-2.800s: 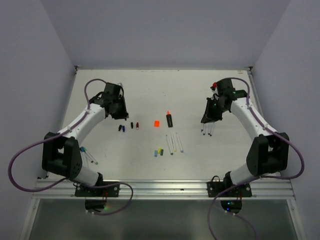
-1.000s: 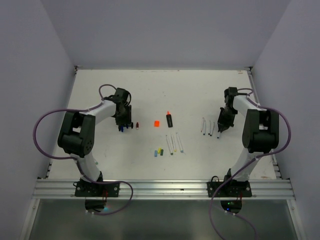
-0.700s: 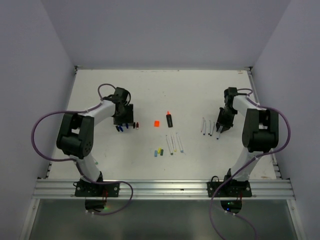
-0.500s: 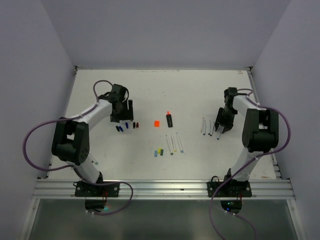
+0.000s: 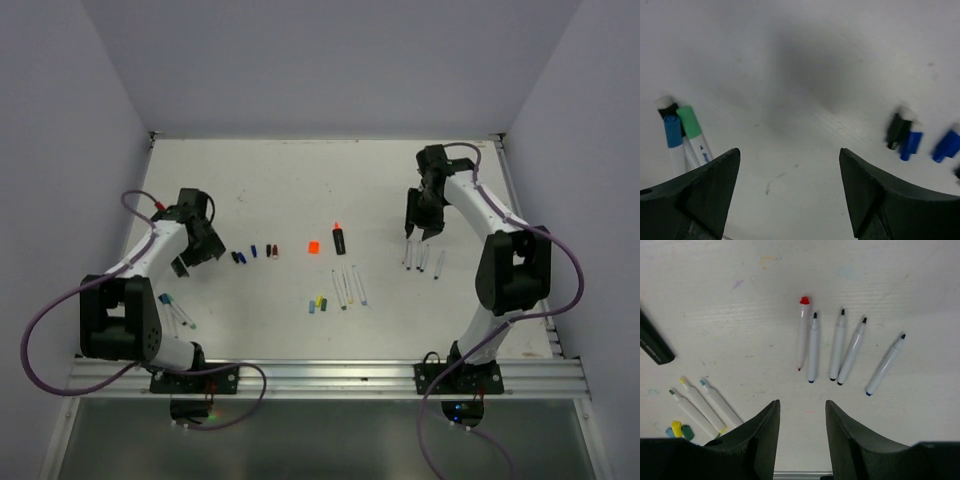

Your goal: Open the pen caps

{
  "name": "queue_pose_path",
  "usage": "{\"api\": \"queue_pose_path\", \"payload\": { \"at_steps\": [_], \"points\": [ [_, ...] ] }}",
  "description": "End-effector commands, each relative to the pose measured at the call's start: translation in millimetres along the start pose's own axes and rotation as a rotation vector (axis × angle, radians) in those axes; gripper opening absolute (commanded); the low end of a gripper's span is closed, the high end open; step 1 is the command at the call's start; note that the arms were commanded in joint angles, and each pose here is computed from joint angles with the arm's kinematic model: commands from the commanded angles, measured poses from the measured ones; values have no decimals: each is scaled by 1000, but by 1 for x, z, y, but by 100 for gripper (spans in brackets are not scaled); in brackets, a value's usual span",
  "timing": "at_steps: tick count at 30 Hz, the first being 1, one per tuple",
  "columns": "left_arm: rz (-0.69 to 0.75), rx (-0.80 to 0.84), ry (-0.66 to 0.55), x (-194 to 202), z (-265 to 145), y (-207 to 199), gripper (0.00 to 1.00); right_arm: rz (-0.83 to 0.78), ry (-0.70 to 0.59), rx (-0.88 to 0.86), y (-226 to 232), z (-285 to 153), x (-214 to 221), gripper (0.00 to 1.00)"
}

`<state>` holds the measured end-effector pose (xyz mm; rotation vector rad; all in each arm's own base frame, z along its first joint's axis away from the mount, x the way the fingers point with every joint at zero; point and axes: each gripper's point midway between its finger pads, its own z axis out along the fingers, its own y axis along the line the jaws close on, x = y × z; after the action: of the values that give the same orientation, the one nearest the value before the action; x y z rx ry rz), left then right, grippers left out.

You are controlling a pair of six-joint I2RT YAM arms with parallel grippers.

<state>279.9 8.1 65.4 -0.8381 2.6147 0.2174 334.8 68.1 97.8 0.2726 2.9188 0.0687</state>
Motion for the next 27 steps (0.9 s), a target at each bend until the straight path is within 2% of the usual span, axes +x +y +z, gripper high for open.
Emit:
{"api": "queue_pose_path", "payload": {
  "at_steps": [1,4,5,9,16,27],
  "points": [
    [-156,-97,51,23,3,36,82,-41,26,-6,19,-16,9,45],
    [-239,-162,-1,9,-1,62,84,-69,38,-9,31,-13,7,45],
    [-262,-175,-21,3,-4,69,89,-75,33,-11,34,-13,5,45],
    [-340,-290,-26,5,-9,98,100,-93,47,-31,42,-13,5,45],
    [-422,-327,57,21,9,129,100,-123,58,-39,46,-15,2,45],
    [-408,-240,139,40,45,112,89,-123,58,-71,53,-11,1,45]
  ]
}}
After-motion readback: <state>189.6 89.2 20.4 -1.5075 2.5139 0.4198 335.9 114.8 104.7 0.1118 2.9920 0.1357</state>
